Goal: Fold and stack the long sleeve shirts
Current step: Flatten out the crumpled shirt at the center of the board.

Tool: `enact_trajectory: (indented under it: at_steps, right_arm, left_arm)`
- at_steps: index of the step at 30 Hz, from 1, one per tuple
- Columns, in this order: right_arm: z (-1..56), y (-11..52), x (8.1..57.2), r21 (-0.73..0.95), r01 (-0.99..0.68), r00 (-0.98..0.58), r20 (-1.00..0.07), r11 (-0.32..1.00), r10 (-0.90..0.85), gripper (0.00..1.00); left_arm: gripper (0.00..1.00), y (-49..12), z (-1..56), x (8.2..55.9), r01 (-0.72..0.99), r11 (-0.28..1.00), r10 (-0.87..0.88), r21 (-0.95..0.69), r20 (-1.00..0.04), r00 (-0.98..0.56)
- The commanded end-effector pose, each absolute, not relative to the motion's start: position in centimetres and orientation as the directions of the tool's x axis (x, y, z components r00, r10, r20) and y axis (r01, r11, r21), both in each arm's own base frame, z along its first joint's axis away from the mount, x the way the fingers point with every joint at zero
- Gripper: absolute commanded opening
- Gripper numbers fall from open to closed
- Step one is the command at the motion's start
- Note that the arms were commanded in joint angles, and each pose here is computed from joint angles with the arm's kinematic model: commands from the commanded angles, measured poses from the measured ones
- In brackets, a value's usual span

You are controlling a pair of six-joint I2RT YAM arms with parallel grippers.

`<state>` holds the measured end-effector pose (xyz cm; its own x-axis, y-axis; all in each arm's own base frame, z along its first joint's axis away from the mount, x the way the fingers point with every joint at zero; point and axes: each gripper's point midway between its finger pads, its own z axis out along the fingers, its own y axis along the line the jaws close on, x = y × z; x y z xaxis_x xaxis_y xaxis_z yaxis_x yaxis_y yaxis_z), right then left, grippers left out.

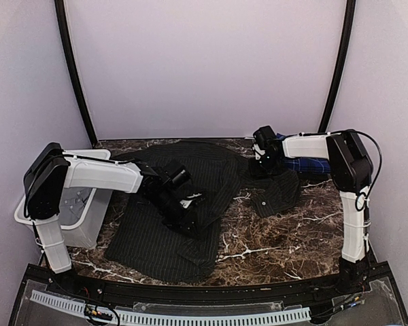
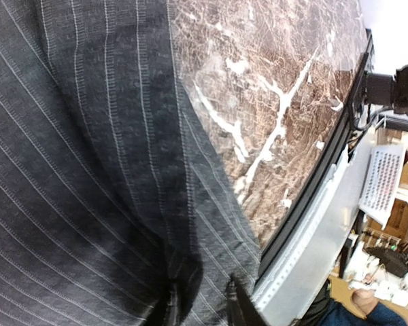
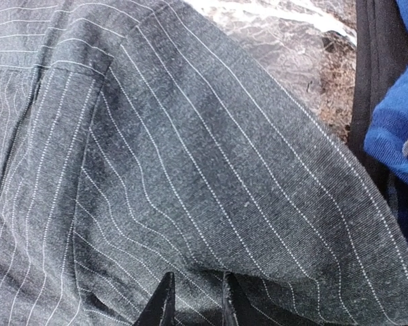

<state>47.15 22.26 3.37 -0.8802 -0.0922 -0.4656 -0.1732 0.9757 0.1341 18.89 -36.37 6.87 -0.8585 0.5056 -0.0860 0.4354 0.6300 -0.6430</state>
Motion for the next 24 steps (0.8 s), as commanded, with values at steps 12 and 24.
enact_trajectory:
  at_steps: [12,24]
  right_arm:
    - [12.6,21.8,44.9,0.157,-0.185,-0.777,-0.628,0.970,-0.046,0.26]
    - [15.7,18.2,39.5,0.225,-0.104,-0.707,-0.702,0.969,0.087,0.44]
  left_arm:
    - [0.03,-44.0,10.8,17.6,0.540,0.461,0.604,-0.704,-0.196,-0.772]
    - [0.49,-47.3,10.5,17.5,0.553,0.407,0.630,-0.727,-0.215,-0.746]
